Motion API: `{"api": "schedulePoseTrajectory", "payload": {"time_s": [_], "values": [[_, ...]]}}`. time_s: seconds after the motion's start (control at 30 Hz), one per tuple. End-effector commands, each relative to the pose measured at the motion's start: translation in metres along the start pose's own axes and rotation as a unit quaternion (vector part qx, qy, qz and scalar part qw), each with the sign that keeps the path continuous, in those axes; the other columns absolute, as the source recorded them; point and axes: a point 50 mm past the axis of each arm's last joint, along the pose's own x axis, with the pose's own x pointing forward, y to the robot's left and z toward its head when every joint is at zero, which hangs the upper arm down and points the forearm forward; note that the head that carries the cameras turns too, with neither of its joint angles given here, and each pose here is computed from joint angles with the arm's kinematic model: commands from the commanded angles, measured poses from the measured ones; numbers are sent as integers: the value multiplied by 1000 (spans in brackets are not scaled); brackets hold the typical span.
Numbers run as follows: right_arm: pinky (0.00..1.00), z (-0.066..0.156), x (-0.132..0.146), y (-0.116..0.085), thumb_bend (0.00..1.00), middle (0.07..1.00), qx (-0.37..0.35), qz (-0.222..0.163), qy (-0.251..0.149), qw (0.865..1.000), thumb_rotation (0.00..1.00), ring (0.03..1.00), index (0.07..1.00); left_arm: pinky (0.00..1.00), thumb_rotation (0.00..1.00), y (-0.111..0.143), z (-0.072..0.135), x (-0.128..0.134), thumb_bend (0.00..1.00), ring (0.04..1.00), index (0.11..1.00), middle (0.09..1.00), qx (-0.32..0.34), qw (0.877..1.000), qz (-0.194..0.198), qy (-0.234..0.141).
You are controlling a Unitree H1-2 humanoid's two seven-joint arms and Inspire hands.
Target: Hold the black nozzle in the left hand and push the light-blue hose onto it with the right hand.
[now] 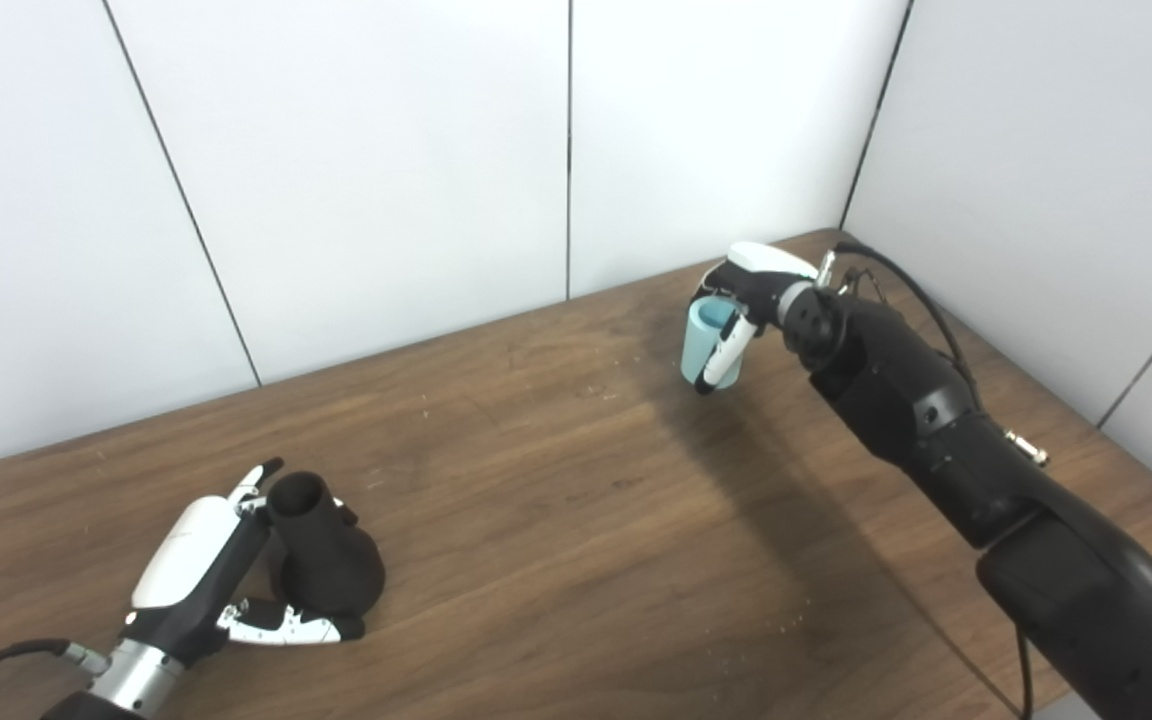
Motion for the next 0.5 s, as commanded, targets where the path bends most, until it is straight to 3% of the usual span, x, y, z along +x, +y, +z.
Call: {"api": "schedulePoseTrajectory", "payload": {"time_s": [0.0, 0.23, 0.27, 0.3, 0.33, 0.4, 0.47], "values": [[583, 0, -2, -31, 793, 743, -11, -38, 6, 999, 0, 706, 697, 993, 0, -30, -31, -47, 527, 580, 488, 474, 33, 989, -120, 77], [584, 1, -3, -35, 767, 703, -21, -41, 15, 999, 0, 659, 685, 991, 0, -29, -30, -47, 527, 580, 487, 475, 37, 989, -120, 76], [558, -1, -3, -36, 758, 671, -21, -44, 18, 999, 0, 625, 667, 991, 0, -29, -29, -47, 527, 580, 487, 474, 37, 989, -120, 76], [484, -2, -3, -36, 616, 564, -20, -48, 21, 998, 0, 512, 582, 991, 0, -30, -29, -47, 527, 580, 487, 474, 35, 989, -120, 76], [424, -4, -4, -36, 568, 525, -17, -52, 24, 998, 0, 466, 554, 992, 0, -31, -28, -47, 527, 579, 487, 474, 34, 989, -120, 75], [348, -6, -4, -35, 528, 498, -13, -57, 28, 998, 0, 418, 521, 991, 0, -32, -28, -47, 527, 576, 488, 474, 32, 990, -119, 75], [333, -6, -4, -35, 520, 497, -5, -61, 31, 998, 0, 404, 504, 991, 0, -32, -28, -47, 527, 575, 487, 476, 28, 990, -119, 74]]}}
